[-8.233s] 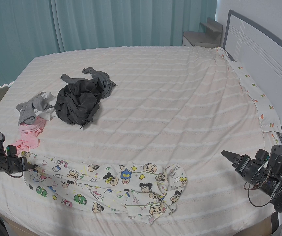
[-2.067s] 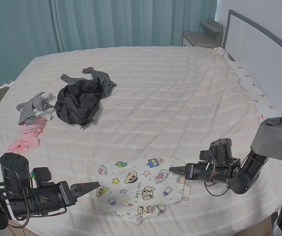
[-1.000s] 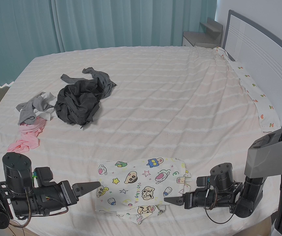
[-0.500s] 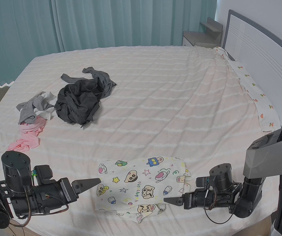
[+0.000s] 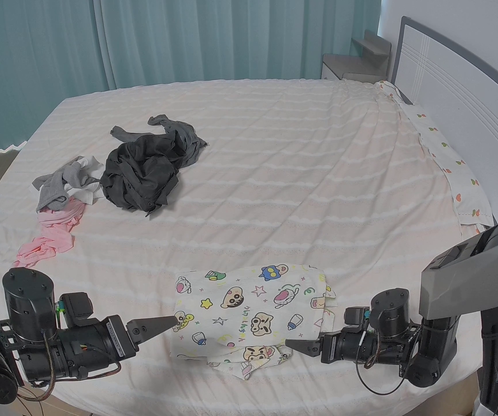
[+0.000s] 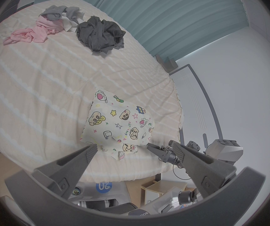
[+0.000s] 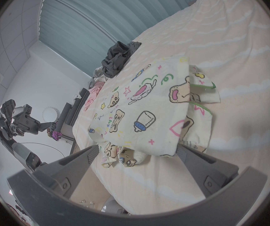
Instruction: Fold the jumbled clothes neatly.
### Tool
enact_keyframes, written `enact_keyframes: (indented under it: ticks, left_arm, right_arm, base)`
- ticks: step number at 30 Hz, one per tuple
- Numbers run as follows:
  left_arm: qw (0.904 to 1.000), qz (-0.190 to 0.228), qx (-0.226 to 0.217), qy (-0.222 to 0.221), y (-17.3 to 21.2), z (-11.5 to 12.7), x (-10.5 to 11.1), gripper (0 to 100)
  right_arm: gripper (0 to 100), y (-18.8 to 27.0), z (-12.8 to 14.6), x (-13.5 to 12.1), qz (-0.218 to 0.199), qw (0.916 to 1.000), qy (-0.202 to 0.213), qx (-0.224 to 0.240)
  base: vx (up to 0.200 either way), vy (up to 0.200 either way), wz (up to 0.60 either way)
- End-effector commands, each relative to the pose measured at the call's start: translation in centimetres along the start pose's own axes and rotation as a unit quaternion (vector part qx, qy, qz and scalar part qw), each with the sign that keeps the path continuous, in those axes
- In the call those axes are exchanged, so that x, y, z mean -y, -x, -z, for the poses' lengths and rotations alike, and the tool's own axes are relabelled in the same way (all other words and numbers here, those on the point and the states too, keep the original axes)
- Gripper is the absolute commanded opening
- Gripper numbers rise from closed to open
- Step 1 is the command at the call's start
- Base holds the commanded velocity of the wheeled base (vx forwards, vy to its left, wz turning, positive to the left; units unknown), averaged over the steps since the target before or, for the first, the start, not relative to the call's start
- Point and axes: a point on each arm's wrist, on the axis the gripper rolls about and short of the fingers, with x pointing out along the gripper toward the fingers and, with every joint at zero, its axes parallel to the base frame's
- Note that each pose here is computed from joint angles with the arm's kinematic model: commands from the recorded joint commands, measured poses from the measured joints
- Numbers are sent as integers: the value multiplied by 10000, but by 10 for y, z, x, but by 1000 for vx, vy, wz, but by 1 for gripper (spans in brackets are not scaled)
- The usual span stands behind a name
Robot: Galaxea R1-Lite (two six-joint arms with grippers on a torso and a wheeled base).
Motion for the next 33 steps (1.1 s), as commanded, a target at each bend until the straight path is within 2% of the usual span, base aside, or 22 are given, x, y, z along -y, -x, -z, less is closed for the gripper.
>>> enact_keyframes:
  ticks: [1, 12, 13, 22, 33]
  left_arm:
    - [10000, -19, -17, 4, -1, 0, -1, 100]
    - [10000, -19, -17, 4, -1, 0, -1, 100]
    - [10000, -19, -17, 4, -1, 0, -1, 100]
    - [10000, -19, -17, -4, -1, 0, -1, 100]
    - [10000, -33, -11, 1, -1, 0, -1, 100]
  right_arm:
    - [100, -3, 5, 4, 45, 9999, -29, -95]
    - [100, -17, 5, 5, -28, 10000, 22, -49]
    - [0, -17, 5, 5, -28, 10000, 22, -49]
    - [0, -10, 5, 5, 1, 10000, 87, -29]
    - [0, 26, 4, 2, -67, 10000, -32, -19]
  base:
    - [0, 0, 0]
    - [0, 0, 0]
    - [0, 0, 0]
    - [0, 0, 0]
    - [0, 0, 0]
